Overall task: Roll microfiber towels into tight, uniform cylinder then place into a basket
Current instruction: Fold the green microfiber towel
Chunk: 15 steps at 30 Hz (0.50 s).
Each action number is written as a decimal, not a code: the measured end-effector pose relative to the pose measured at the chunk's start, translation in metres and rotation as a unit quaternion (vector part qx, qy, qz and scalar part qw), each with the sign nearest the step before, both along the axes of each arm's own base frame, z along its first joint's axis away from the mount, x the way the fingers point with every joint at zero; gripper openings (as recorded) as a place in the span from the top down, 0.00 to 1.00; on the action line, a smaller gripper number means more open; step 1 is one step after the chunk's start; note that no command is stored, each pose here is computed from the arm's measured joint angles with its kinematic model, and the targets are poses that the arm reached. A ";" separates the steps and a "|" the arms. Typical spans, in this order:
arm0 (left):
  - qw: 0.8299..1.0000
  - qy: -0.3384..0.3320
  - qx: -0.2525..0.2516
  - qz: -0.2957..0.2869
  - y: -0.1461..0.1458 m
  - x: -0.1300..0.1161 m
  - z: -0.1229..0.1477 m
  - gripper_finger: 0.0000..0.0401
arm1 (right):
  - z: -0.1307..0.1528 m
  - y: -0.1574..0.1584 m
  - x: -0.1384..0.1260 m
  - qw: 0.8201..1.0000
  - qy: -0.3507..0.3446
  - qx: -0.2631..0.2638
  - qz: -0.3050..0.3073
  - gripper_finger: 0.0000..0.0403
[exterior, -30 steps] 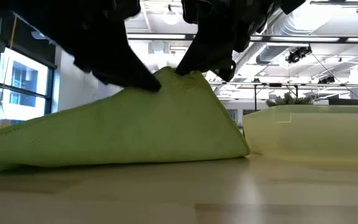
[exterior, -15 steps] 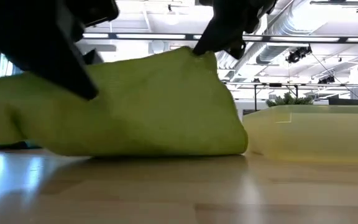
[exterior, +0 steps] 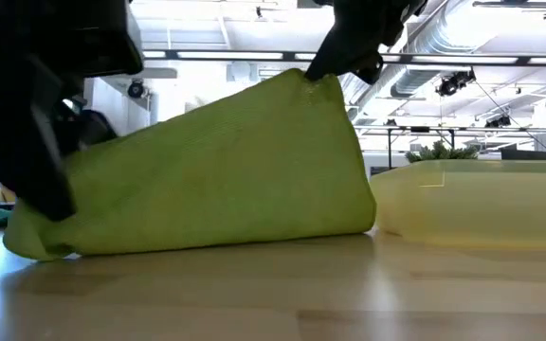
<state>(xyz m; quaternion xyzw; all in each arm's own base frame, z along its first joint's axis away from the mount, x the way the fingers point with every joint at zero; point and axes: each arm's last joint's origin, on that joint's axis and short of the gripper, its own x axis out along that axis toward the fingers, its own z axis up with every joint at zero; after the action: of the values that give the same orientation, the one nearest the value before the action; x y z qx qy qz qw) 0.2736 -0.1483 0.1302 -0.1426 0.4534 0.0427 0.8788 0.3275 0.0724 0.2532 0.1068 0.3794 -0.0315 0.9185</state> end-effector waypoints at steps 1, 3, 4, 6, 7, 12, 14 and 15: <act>1.000 0.004 -0.003 -0.001 -0.001 -0.001 0.000 0.77 | 0.000 0.000 0.000 1.000 0.001 0.000 0.000 1.00; 1.000 0.006 -0.006 -0.005 -0.003 -0.002 0.000 0.80 | 0.000 0.000 0.000 1.000 0.002 0.000 -0.001 1.00; 1.000 0.007 -0.009 -0.008 -0.004 -0.002 0.000 0.81 | -0.001 0.000 -0.001 1.000 0.004 0.000 -0.001 1.00; 1.000 0.009 -0.013 -0.010 -0.004 -0.003 0.000 0.83 | -0.001 0.000 -0.001 1.000 0.004 0.000 -0.001 1.00; 1.000 0.009 -0.016 -0.012 -0.005 -0.003 0.001 0.84 | -0.001 0.000 -0.001 1.000 0.005 0.000 -0.001 1.00; 0.999 0.016 -0.039 -0.028 -0.006 -0.003 0.002 0.87 | -0.001 0.000 -0.001 1.000 0.006 -0.001 -0.001 1.00; 0.998 0.017 -0.046 -0.032 -0.007 -0.004 0.003 0.87 | -0.001 0.000 -0.001 1.000 0.009 -0.001 -0.001 1.00; 0.998 0.018 -0.050 -0.034 -0.007 -0.004 0.003 0.87 | -0.001 0.000 -0.001 1.000 0.009 -0.001 -0.001 1.00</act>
<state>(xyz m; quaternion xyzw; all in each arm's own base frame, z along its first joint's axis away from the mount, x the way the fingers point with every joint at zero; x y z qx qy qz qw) 0.2700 -0.1553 0.1335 -0.1699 0.4751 -0.0074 0.8633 0.3262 0.0720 0.2519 0.1059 0.3876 -0.0343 0.9151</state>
